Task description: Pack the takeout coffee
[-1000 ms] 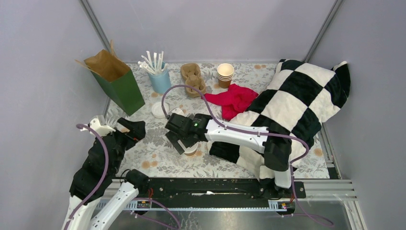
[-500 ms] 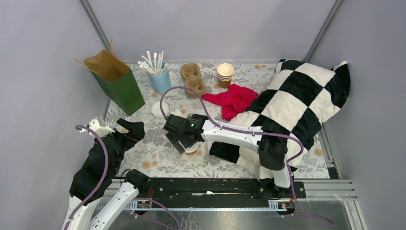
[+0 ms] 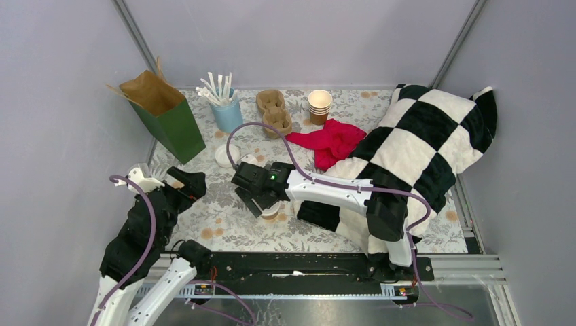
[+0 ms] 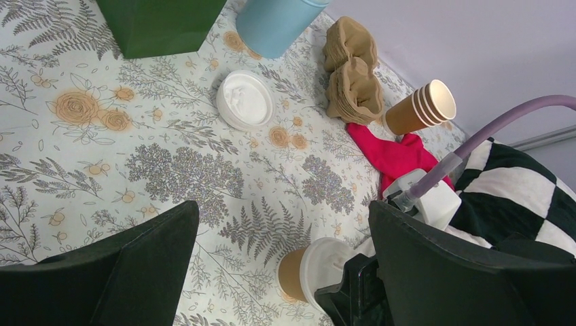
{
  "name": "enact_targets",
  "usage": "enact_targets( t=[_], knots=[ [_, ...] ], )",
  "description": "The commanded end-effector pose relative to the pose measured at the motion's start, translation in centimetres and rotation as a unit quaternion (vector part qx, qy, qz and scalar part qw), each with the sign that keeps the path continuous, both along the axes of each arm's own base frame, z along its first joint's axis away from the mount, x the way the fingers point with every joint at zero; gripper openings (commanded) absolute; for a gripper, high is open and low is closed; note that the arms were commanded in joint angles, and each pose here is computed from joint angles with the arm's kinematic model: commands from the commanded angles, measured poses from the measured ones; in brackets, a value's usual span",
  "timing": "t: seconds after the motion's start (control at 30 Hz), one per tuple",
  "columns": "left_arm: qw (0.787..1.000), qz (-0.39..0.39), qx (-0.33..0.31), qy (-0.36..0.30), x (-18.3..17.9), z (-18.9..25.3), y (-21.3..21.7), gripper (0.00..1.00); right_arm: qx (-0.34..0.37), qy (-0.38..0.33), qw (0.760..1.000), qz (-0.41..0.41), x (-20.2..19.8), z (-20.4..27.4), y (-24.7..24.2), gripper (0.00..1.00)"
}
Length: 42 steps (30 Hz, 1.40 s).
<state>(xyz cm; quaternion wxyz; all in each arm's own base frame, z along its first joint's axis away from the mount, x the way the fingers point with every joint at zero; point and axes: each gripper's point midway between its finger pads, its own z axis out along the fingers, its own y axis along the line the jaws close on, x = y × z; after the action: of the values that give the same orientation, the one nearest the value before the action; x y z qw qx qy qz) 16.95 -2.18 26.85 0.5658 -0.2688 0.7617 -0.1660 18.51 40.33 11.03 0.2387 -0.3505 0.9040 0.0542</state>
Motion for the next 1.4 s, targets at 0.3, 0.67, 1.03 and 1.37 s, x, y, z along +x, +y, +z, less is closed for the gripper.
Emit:
enact_targets(
  t=[0.3, 0.67, 1.03, 1.37],
  knots=[
    [1.0, -0.006, 0.0, -0.012, 0.7, 0.6, -0.4, 0.99, 0.027, -0.071, 0.995, -0.062, 7.1, 2.0, -2.1, 0.82],
    [1.0, -0.01, 0.0, -0.014, 0.7, 0.6, -0.6, 0.99, 0.009, -0.086, 0.984, -0.155, 19.5, 0.2, -8.7, 0.82],
    [1.0, -0.012, 0.002, -0.012, 0.9, 0.5, -0.7, 0.99, 0.01, -0.075, 0.981, -0.179, 22.2, -0.6, -10.6, 0.83],
    [1.0, -0.015, 0.005, -0.006, 1.1, 0.3, -0.9, 0.99, 0.035, -0.074, 0.983, -0.164, 21.2, 3.9, -10.4, 1.0]
  ],
)
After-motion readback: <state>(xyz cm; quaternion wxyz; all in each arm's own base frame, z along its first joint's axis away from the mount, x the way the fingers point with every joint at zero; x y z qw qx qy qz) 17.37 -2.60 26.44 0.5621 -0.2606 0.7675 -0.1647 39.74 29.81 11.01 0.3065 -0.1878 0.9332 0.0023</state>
